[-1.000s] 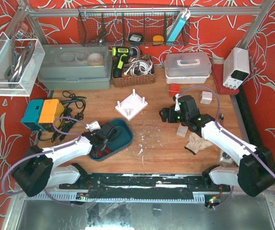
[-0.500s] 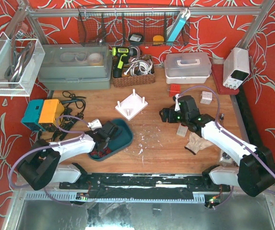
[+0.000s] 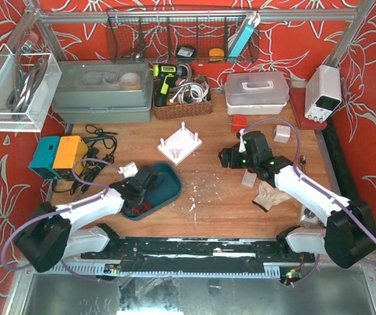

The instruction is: Install the large spring

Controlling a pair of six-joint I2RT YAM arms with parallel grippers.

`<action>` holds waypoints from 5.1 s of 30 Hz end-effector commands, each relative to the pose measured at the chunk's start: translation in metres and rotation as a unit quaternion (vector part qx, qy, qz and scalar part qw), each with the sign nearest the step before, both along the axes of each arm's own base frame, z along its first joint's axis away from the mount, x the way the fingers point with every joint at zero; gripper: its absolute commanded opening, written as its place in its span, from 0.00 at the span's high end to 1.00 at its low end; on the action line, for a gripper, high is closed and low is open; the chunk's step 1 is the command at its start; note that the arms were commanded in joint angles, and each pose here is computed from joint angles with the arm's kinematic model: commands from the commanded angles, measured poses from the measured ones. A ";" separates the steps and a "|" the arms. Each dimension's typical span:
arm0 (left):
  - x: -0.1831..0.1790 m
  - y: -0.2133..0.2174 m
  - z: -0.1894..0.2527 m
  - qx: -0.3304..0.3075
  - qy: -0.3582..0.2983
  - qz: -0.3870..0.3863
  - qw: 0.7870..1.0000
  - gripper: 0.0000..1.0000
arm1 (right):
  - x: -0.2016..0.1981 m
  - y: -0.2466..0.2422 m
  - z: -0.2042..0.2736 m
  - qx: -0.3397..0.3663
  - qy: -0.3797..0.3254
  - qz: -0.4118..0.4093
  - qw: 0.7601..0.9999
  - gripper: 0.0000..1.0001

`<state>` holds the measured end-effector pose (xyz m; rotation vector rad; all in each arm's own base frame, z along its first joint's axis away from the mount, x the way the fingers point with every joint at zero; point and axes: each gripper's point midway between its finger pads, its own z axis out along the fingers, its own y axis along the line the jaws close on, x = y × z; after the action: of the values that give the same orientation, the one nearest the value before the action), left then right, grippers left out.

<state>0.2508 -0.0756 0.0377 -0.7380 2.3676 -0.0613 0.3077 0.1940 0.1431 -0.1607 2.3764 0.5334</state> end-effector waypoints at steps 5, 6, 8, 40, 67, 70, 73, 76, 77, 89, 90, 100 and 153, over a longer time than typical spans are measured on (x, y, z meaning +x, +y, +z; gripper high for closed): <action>0.001 -0.025 0.063 -0.086 -0.097 -0.082 0.988 0.94 | -0.005 0.008 0.011 0.014 -0.004 0.014 1.000 0.09; 0.001 -0.028 0.074 -0.104 -0.116 -0.089 0.984 0.94 | -0.006 0.010 0.015 0.021 -0.004 0.015 1.000 0.10; 0.001 -0.037 0.094 -0.144 -0.153 -0.104 0.972 0.95 | -0.010 0.018 0.025 0.043 -0.005 0.020 0.999 0.12; -0.011 -0.133 0.186 -0.206 -0.431 -0.366 0.799 0.96 | -0.079 0.185 0.063 0.280 0.157 -0.024 0.947 0.29; -0.019 -0.134 0.179 -0.158 -0.438 -0.402 0.789 0.38 | -0.088 0.197 0.066 0.306 0.124 -0.009 0.944 1.00; -0.021 -0.132 0.177 -0.154 -0.435 -0.403 0.790 0.16 | -0.082 0.188 0.070 0.294 0.097 -0.016 0.951 1.00; -0.022 -0.127 0.176 -0.147 -0.435 -0.396 0.795 0.00 | -0.073 0.173 0.072 0.266 0.064 -0.030 0.961 1.00; -0.019 -0.119 0.175 -0.133 -0.433 -0.382 0.806 0.00 | -0.060 0.157 0.077 0.230 0.030 -0.036 0.972 1.00; -0.017 -0.116 0.175 -0.126 -0.432 -0.373 0.811 0.00 | -0.055 0.152 0.079 0.211 0.015 -0.034 0.977 1.00; -0.004 -0.096 0.160 -0.016 -0.408 -0.358 0.840 0.00 | 0.014 0.091 0.066 -0.154 -0.059 0.053 0.985 1.00; -0.004 -0.096 0.158 -0.013 -0.406 -0.362 0.839 0.00 | 0.020 0.087 0.065 -0.168 -0.056 0.054 0.983 1.00; -0.011 -0.109 0.137 0.004 -0.382 -0.415 0.825 0.00 | 0.071 0.091 0.034 -0.269 0.002 0.124 0.955 1.00; -0.014 -0.101 0.149 0.000 -0.408 -0.398 0.821 0.00 | 0.139 0.126 -0.035 -0.279 0.094 0.208 0.933 1.00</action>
<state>0.2371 -0.1758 0.1771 0.3181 1.6842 -0.5996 0.4434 0.3214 0.1061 -0.9024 2.6334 0.0324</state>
